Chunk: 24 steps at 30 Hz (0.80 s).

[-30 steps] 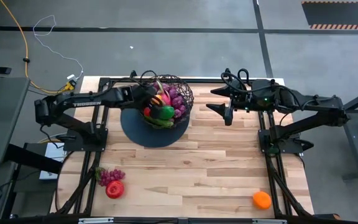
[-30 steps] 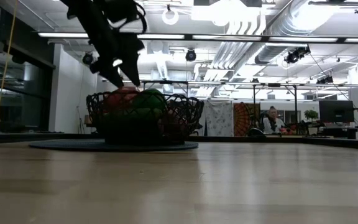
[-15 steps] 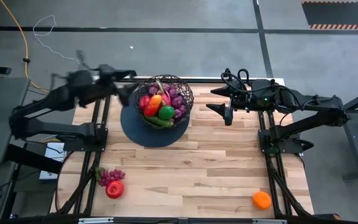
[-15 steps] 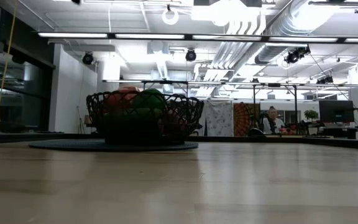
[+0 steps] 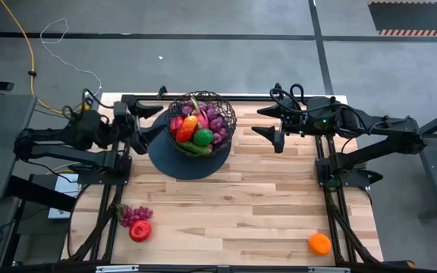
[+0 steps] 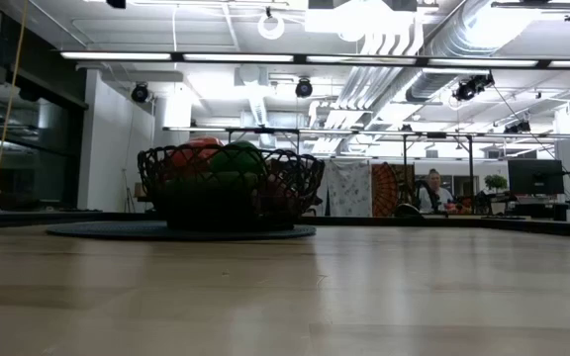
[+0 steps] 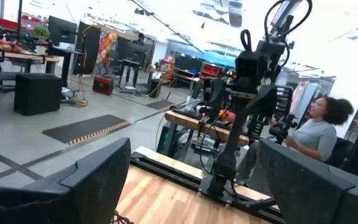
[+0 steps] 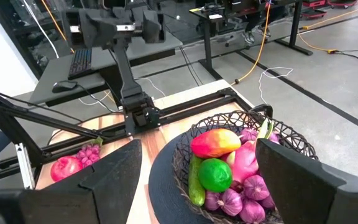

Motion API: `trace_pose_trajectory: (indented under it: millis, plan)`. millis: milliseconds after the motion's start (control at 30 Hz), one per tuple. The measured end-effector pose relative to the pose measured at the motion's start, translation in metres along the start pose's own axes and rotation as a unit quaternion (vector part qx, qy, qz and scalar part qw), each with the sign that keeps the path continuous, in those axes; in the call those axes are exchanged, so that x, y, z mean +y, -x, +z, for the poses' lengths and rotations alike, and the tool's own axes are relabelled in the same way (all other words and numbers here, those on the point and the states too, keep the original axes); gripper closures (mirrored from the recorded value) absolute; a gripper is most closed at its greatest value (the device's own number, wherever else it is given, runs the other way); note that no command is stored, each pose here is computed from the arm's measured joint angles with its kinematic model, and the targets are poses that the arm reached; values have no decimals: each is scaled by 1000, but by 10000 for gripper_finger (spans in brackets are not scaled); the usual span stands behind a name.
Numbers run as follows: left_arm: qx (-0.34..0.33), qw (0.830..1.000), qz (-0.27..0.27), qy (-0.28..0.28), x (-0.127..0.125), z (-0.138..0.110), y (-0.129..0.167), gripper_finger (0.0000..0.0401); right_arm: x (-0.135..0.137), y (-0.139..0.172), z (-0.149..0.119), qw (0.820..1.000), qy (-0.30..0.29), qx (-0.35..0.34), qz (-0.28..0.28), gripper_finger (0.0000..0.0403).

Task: Build produce basket
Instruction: Put the orange into the black basket

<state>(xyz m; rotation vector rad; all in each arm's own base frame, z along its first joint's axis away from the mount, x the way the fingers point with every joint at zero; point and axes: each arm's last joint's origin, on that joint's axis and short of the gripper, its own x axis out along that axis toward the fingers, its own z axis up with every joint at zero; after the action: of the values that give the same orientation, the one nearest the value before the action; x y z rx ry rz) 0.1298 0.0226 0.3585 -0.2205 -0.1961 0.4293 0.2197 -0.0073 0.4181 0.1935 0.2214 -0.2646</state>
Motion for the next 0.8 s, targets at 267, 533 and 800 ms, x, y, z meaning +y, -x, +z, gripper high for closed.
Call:
trace_pose_trajectory:
  millis: [267,533,800]
  plan:
    - [-17,1000,-6,-19,-2,0,-1,62,0,0,0,1000,-1,0,0,98]
    - [-17,1000,-6,-19,-1,0,-1,62,0,0,0,1000,-30,0,0,98]
    - [-18,1000,0,-19,-1,0,-1,62,6,-2,-17,969,-190,129,91,98]
